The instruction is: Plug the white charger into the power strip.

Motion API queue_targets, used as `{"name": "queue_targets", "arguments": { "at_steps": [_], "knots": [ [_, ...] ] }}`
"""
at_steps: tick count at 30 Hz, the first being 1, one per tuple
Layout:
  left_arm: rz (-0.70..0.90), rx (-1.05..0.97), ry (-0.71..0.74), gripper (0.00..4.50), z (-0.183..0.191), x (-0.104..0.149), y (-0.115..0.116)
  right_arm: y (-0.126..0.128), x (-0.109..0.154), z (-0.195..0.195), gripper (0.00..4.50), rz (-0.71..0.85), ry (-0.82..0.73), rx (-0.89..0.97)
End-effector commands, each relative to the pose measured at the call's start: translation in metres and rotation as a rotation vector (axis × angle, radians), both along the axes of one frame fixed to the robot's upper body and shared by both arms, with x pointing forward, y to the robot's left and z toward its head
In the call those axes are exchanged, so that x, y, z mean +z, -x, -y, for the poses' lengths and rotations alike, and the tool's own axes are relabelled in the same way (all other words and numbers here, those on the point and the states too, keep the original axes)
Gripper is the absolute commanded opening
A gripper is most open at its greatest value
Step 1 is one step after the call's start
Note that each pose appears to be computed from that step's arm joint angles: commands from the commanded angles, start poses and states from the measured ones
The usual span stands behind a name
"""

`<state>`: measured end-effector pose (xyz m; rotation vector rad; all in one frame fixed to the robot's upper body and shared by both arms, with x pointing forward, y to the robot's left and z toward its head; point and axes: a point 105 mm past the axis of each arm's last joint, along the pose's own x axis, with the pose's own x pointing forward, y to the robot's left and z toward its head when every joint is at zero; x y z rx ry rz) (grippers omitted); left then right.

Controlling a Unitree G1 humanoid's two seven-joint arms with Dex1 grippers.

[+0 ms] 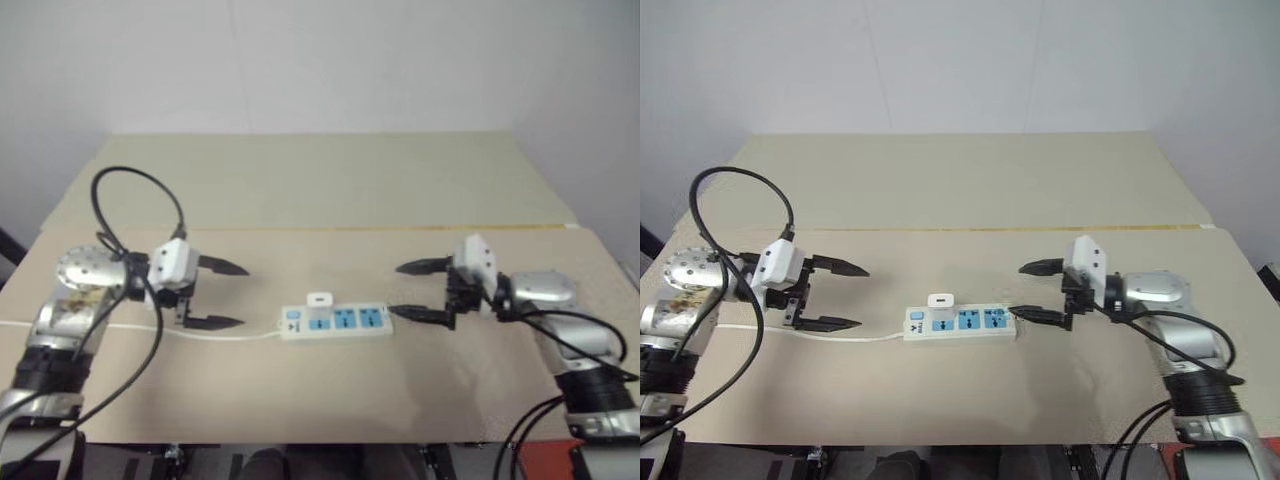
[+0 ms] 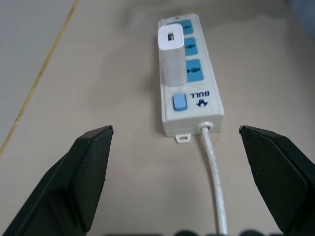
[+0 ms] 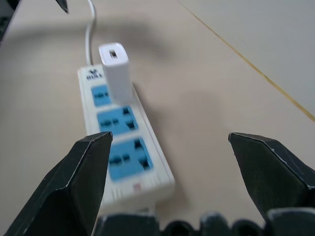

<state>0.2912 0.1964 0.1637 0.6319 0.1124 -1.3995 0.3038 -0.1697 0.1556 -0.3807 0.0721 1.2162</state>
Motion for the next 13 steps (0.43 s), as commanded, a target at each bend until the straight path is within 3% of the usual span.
{"name": "queue_targets", "arguments": {
  "at_steps": [1, 6, 13],
  "knots": [
    [0.040, 0.010, 0.005, 4.47, -0.008, 0.014, 0.008, 0.004, 0.015, 0.024, 4.50, 0.042, 0.017, -0.054],
    [0.040, -0.003, 0.017, 4.47, 0.000, 0.015, 0.014, 0.006, 0.009, 0.055, 4.50, 0.026, 0.069, -0.139],
    [0.027, 0.002, 0.027, 4.47, 0.001, 0.016, 0.014, 0.014, 0.006, 0.066, 4.50, 0.024, 0.098, -0.171]
  ]
}}
